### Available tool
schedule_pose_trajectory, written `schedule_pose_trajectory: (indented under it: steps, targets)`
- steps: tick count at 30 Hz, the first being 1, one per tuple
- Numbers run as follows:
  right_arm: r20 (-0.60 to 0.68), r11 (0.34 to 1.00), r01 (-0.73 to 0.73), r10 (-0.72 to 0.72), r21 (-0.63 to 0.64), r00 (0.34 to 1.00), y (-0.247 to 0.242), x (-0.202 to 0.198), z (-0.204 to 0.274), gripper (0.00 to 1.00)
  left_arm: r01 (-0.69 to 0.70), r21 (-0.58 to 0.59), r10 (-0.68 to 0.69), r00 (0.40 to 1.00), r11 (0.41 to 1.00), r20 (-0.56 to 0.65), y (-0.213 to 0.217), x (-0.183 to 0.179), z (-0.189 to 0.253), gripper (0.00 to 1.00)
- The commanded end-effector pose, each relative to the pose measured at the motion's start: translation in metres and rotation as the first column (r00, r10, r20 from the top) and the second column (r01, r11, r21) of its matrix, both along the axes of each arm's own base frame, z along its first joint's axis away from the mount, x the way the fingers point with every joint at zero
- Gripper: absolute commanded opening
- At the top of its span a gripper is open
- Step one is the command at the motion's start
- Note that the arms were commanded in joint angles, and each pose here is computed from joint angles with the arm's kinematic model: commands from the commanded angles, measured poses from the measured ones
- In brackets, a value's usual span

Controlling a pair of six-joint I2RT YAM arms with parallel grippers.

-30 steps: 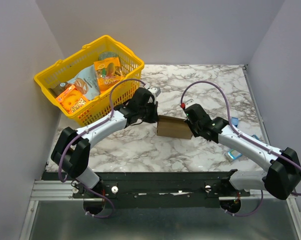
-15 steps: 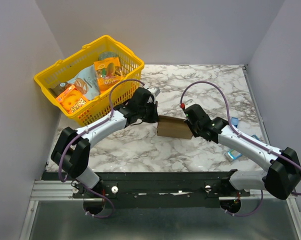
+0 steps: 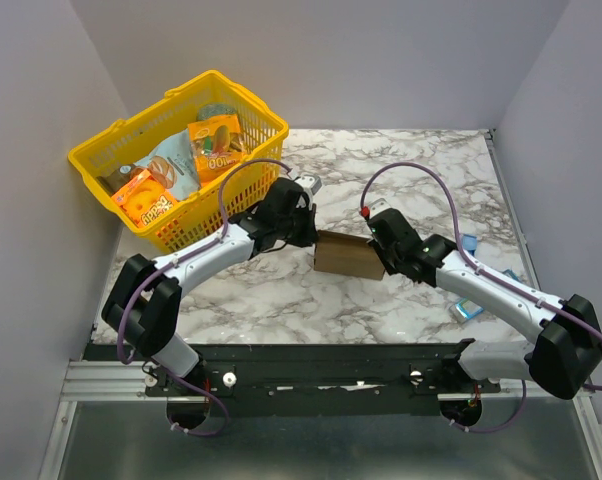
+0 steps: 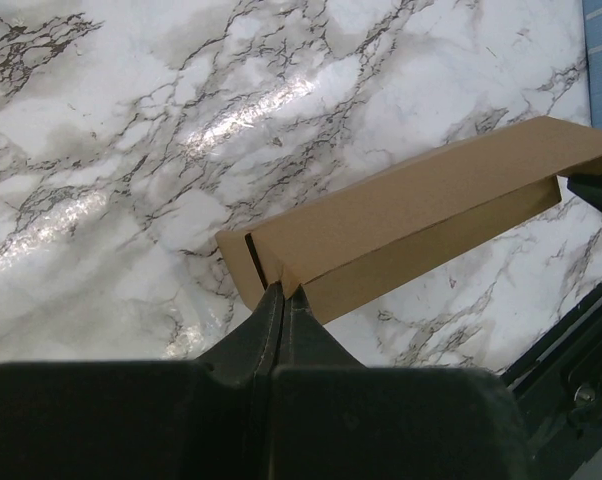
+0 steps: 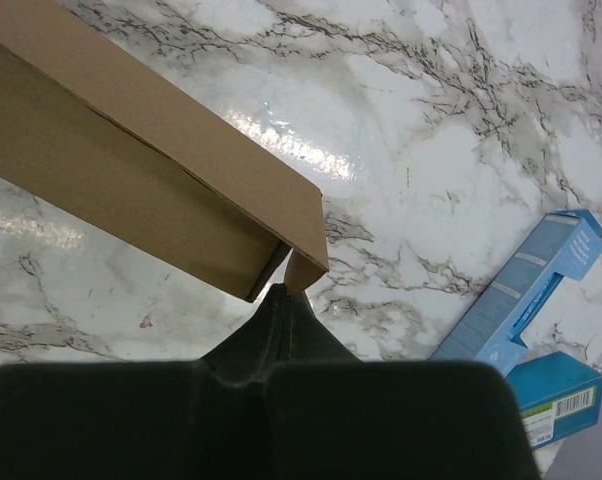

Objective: Fold the paper box

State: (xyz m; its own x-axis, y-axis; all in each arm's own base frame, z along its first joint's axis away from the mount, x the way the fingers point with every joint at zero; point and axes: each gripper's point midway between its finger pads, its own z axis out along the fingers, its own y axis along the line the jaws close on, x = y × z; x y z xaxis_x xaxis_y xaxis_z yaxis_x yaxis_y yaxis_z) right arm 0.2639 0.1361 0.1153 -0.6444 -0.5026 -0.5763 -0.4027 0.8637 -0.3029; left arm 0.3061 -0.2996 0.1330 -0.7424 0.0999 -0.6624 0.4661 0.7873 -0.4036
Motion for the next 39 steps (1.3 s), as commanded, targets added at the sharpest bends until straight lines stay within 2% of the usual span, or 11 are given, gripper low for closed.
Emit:
schedule_pose_trajectory:
  steps: [1, 4, 5, 8, 11, 16, 32, 35, 36, 39]
  targets:
    - [-0.007, 0.999, -0.002, 0.003, 0.048, 1.000, 0.011, -0.002, -0.002, 0.01, 0.043, 0.094, -0.039, 0.998, 0.995, -0.046, 0.007, -0.024, -0.024, 0.00]
    - [-0.003, 0.997, 0.015, -0.015, 0.077, 1.000, 0.013, -0.003, 0.002, 0.11, 0.039, 0.131, -0.035, 0.999, 0.991, -0.036, 0.011, -0.026, -0.027, 0.00]
    - [0.007, 0.995, 0.022, -0.023, 0.097, 1.000, 0.014, -0.003, 0.008, 0.20, 0.028, 0.144, -0.025, 0.999, 0.989, -0.027, 0.013, -0.025, -0.027, 0.00]
    - [0.021, 0.993, 0.046, -0.048, 0.113, 0.999, 0.012, -0.003, 0.018, 0.33, 0.023, 0.165, -0.023, 1.000, 0.986, -0.003, 0.015, -0.024, -0.023, 0.00]
    - [0.034, 0.993, 0.054, -0.058, 0.102, 0.998, 0.008, -0.002, 0.026, 0.41, 0.019, 0.181, -0.023, 1.000, 0.983, 0.018, 0.017, -0.022, -0.018, 0.00]
    - [0.064, 0.992, 0.053, -0.061, 0.111, 0.996, 0.007, 0.000, 0.035, 0.47, 0.019, 0.184, -0.025, 0.999, 0.983, 0.032, 0.017, -0.021, -0.012, 0.00]
    - [-0.038, 0.994, 0.055, -0.052, 0.091, 0.998, 0.001, -0.021, 0.027, 0.33, 0.016, 0.200, -0.029, 0.998, 0.980, 0.064, 0.016, -0.019, -0.002, 0.00]
    - [-0.049, 0.995, 0.059, -0.055, 0.085, 0.997, 0.001, -0.022, 0.022, 0.25, -0.001, 0.213, -0.015, 0.997, 0.977, 0.076, 0.018, -0.016, -0.003, 0.00]
    - [-0.053, 0.994, 0.059, -0.055, 0.089, 0.997, 0.003, -0.022, 0.021, 0.18, 0.003, 0.211, -0.020, 0.997, 0.977, 0.076, 0.017, -0.017, -0.002, 0.00]
    - [-0.057, 0.992, 0.083, -0.077, 0.097, 0.995, 0.004, -0.020, 0.025, 0.06, 0.009, 0.222, -0.029, 0.996, 0.975, 0.086, 0.014, -0.021, -0.003, 0.00]
